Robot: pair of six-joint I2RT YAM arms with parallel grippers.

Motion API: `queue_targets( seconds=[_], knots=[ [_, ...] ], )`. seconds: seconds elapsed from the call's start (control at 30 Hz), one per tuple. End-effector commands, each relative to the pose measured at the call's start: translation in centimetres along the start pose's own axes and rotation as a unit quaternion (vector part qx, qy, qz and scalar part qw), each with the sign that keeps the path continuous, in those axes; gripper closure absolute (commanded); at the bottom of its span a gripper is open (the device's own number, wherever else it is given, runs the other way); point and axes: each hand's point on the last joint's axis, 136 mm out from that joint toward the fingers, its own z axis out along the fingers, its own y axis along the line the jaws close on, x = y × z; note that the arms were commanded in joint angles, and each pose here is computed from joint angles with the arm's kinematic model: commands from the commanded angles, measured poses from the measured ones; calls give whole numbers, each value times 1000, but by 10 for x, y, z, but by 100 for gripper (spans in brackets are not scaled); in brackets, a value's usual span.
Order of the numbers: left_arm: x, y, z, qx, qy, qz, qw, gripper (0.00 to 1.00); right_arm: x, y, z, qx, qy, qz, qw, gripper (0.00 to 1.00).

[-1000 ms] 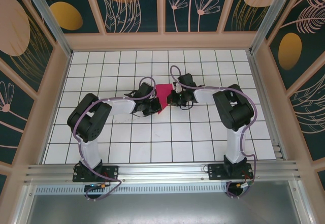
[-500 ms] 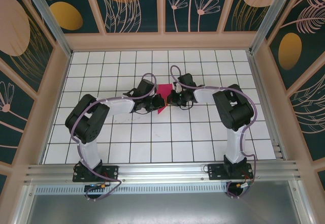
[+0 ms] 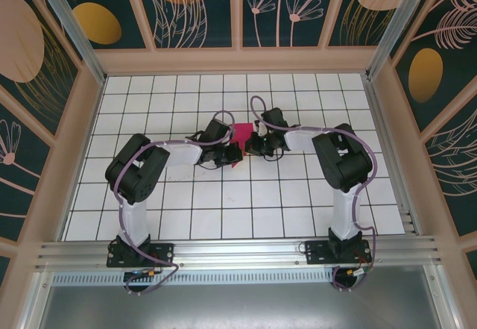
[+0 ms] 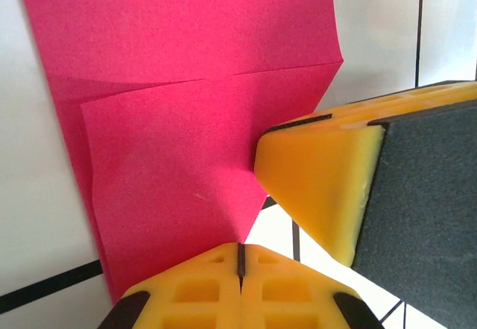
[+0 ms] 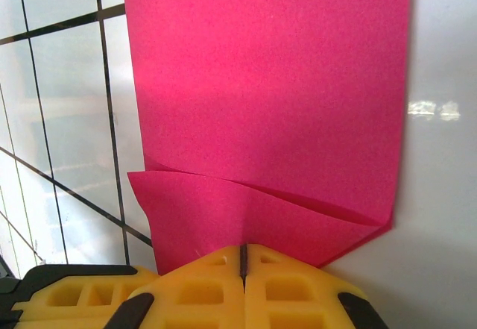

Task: Fold a paper plane with a square sheet of paper (pick it up from the middle)
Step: Third fold the triangle at the center of the table.

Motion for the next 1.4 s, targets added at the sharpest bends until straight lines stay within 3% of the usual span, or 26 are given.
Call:
queue_targets(
  seconds=[0.0,0.37,0.57,0.7,0.93,1.03,1.37],
  knots=[
    [28,35,0,-52,40,8,998,93,26,-45,16,71,40,33,996,100],
    [87,69,-15,-64,99,-16,993,96,27,-50,16,82,43,33,995,100],
    [99,69,-32,-68,113,10,991,98,28,-55,16,89,44,35,994,100],
    [86,57,-39,-60,94,28,993,98,29,-55,15,89,44,36,994,100],
    [25,-4,-60,30,-36,12,999,97,39,-44,7,76,47,42,995,100],
    [13,-15,-61,56,-64,-8,996,97,45,-31,1,64,43,50,996,100],
    [24,-2,-36,55,-31,-42,997,98,29,-9,-12,37,2,81,996,100]
  ],
)
